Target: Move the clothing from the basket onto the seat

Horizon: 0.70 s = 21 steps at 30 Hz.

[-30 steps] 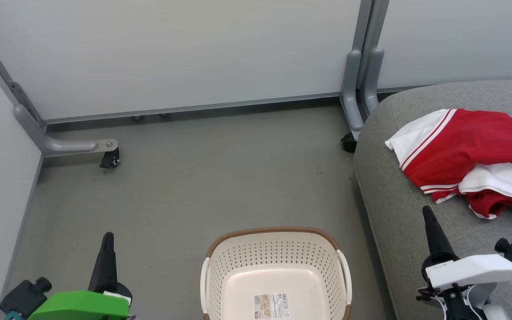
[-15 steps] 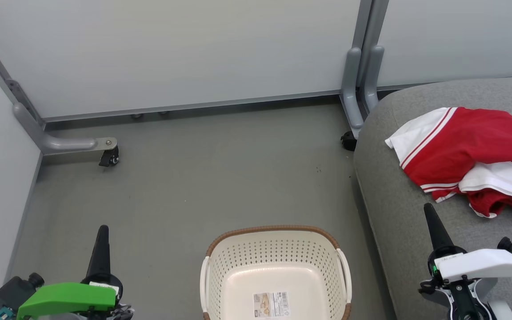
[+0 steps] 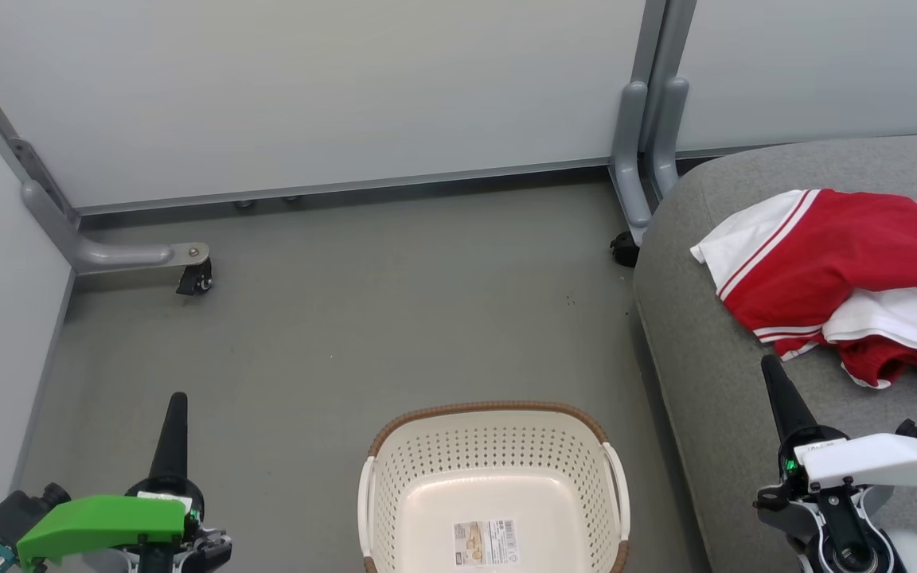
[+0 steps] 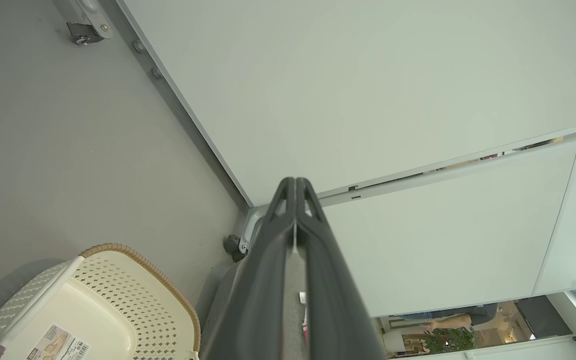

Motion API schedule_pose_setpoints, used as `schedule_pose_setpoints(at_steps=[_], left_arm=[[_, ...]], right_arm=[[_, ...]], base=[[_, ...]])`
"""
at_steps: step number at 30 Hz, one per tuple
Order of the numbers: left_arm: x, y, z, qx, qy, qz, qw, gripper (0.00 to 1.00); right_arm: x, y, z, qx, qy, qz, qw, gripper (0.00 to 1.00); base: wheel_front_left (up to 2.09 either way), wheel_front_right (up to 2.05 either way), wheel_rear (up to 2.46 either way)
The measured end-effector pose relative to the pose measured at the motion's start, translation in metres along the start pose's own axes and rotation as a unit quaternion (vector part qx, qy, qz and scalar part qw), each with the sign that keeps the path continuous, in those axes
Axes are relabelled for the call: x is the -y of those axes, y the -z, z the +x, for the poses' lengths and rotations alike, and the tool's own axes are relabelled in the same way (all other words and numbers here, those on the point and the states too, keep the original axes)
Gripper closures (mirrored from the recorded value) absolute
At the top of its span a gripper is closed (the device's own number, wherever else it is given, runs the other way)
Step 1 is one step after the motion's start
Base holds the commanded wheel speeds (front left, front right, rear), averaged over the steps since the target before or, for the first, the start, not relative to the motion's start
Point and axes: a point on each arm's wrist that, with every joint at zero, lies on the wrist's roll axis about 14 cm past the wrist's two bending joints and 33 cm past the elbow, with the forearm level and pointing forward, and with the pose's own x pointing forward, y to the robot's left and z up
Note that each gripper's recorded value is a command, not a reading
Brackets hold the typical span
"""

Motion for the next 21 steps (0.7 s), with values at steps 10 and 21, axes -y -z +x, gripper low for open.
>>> schedule_pose_setpoints(at_steps=[10,21], left_arm=[[0.0015,-0.0035,0.0046,0.001,0.002,-0.042,0.999,1.00],[0.0027,-0.0069,0.0090,0.002,0.006,-0.084,0.996,1.00]], right_arm=[[0.0019,-0.0022,0.0027,0.000,0.003,0.042,0.999,1.00],[0.0021,-0.0049,0.0064,0.001,0.003,0.086,0.996,1.00]], base=[[0.00,0.00,0.00],[0.00,0.00,0.00]])
